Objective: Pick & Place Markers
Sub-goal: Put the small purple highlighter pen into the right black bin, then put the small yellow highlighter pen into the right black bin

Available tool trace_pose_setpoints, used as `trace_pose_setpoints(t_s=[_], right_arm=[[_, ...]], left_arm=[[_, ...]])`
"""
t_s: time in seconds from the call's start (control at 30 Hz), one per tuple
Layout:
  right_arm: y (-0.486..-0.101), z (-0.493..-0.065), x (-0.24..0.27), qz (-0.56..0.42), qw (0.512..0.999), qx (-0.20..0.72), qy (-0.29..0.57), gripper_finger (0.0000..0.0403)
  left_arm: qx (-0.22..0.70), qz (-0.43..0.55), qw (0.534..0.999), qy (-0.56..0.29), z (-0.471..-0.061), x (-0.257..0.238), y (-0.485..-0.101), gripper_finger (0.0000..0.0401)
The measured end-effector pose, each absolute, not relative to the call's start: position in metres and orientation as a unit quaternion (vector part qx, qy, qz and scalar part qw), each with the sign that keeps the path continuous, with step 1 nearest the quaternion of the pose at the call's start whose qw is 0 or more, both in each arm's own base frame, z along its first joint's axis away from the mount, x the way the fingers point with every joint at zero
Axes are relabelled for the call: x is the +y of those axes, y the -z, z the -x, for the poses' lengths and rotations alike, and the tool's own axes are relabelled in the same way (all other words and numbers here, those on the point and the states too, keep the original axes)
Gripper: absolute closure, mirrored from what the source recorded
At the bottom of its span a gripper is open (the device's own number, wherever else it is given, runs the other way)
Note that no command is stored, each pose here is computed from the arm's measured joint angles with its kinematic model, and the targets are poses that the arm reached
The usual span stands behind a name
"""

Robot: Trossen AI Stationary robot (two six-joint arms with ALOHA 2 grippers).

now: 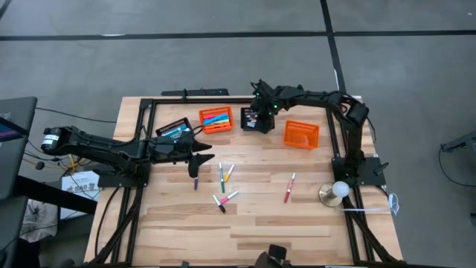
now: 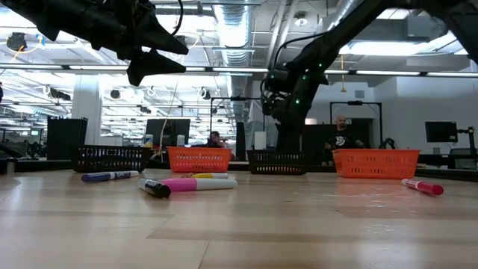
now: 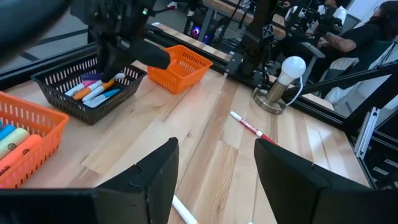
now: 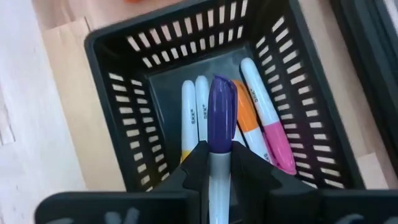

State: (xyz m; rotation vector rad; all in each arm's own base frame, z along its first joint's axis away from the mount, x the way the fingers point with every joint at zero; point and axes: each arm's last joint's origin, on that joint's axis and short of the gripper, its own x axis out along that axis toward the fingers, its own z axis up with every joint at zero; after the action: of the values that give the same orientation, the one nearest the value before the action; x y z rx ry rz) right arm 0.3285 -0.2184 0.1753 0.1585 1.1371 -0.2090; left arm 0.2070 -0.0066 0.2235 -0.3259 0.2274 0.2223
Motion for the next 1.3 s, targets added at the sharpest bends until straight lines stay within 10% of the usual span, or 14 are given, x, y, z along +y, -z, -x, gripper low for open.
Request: trace_pose_setpoints(t_s=[0.57, 1.3], right_arm=[[-0.173, -0.330, -0.220, -0.060, 0.837, 0.536, 0.092, 0.0347], [-0.206, -0.347, -0.217, -0.043, 0.853, 0.512, 0.089, 0.0222]], left_arm=[[0.114, 0.162, 0.974, -0.110, -0.207, -0.007, -0.223, 0.0192], [0.116, 0.156, 0.975, -0.103, -0.207, -0.007, -0.223, 0.0192]])
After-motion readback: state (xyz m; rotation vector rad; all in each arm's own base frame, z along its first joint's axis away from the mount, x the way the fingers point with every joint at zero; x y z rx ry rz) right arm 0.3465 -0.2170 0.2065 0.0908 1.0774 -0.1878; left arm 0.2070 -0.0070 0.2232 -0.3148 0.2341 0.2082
